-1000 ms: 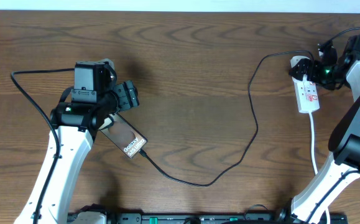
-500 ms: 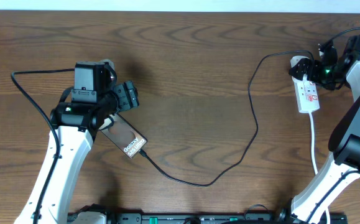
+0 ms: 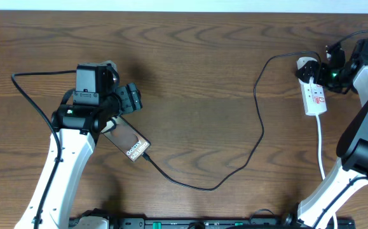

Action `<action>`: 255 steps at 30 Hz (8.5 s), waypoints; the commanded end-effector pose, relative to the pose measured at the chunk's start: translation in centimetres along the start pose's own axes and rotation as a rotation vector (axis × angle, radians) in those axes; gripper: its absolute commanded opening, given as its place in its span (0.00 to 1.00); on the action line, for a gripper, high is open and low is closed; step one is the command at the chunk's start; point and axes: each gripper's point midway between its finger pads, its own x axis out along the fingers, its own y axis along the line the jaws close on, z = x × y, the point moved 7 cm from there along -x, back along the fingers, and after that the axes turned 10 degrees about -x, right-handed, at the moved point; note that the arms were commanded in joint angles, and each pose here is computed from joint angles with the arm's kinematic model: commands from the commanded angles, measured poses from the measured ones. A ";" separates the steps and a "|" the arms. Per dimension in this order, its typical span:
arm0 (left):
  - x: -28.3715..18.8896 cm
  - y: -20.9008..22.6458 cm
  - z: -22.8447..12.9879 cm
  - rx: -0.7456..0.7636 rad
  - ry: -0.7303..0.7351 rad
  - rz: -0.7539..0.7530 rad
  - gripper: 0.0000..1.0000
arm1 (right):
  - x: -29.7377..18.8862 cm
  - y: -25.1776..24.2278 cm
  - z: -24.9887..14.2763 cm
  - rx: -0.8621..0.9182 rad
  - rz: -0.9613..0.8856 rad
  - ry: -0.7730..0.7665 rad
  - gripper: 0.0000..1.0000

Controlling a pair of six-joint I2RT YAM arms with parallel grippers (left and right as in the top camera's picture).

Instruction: Plug charger to phone and switch on socket

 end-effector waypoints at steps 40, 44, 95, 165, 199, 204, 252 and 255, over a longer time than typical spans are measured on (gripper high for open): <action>-0.5 -0.3 0.5 -0.003 -0.020 0.002 0.84 | 1.7 0.9 -2.7 0.096 0.001 0.159 0.99; -0.5 -0.3 0.5 -0.003 -0.020 0.002 0.84 | 1.8 1.3 -2.3 0.092 0.047 0.136 0.99; -0.5 -0.1 0.2 -0.006 -0.002 0.014 0.84 | -5.5 1.7 -0.6 0.173 -0.088 0.041 0.97; -8.2 4.9 -8.1 0.465 -1.069 -0.292 0.84 | -21.3 7.3 -1.0 0.377 -0.375 -0.216 0.99; -2.7 12.4 -10.3 0.007 -0.889 -0.041 0.84 | -21.3 7.3 -1.0 0.377 -0.374 -0.216 0.99; -2.7 12.4 -10.3 0.007 -0.888 -0.040 0.84 | -21.3 7.3 -1.0 0.377 -0.375 -0.216 0.99; -2.7 12.4 -10.3 0.007 -0.888 -0.040 0.84 | -22.8 18.3 -11.9 -0.077 -0.195 -1.429 0.99; -2.7 12.4 -10.3 0.007 -0.888 -0.040 0.84 | -22.1 17.7 -14.1 -0.064 -0.207 -1.450 0.99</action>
